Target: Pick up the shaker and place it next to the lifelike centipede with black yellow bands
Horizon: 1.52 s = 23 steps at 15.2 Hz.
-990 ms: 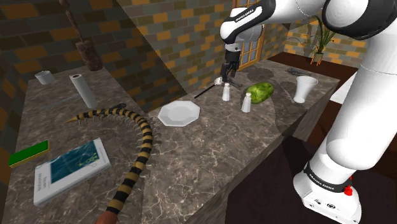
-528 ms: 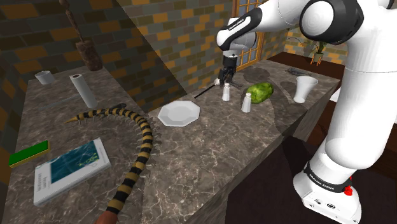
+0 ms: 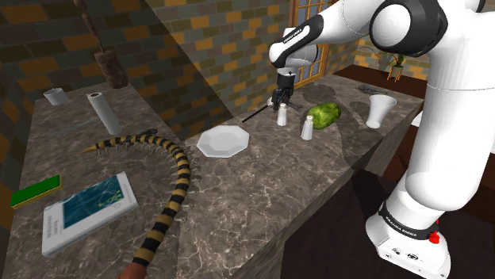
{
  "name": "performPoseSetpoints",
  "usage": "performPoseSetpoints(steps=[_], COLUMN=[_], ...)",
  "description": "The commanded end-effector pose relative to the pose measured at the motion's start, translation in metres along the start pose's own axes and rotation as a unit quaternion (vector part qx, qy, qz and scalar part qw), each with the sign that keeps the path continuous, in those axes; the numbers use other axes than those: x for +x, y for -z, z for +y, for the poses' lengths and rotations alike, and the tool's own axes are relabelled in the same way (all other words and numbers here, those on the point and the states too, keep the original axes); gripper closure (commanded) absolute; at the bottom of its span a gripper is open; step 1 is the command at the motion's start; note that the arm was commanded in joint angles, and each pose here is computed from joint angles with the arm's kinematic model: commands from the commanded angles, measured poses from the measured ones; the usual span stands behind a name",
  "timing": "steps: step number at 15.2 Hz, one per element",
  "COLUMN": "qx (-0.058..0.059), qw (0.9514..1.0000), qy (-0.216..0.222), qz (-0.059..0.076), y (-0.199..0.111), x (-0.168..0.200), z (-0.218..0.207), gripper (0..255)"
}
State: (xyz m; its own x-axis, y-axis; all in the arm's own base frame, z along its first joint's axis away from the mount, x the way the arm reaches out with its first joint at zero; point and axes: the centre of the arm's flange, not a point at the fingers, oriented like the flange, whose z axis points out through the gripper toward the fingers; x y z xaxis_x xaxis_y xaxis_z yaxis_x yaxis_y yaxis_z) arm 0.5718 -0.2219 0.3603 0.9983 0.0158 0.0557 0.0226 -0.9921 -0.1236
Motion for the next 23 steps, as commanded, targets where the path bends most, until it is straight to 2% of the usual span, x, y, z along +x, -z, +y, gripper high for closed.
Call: performPoseSetpoints(steps=[1, 2, 3, 12, 23], qx=[0.000, 0.000, 0.000, 0.000, 0.000], qw=[1.0000, 1.0000, 1.0000, 1.0000, 1.0000], qy=[0.000, 0.000, 0.000, 0.000, 0.000], qz=[0.000, 0.000, 0.000, 0.000, 0.000], y=[0.000, 0.000, 0.000, 0.000, 0.057], x=[0.000, 0.000, 0.000, 0.000, 0.003], z=[0.000, 0.000, 0.000, 0.000, -0.007], gripper=[0, 0, 255, 255, 255])
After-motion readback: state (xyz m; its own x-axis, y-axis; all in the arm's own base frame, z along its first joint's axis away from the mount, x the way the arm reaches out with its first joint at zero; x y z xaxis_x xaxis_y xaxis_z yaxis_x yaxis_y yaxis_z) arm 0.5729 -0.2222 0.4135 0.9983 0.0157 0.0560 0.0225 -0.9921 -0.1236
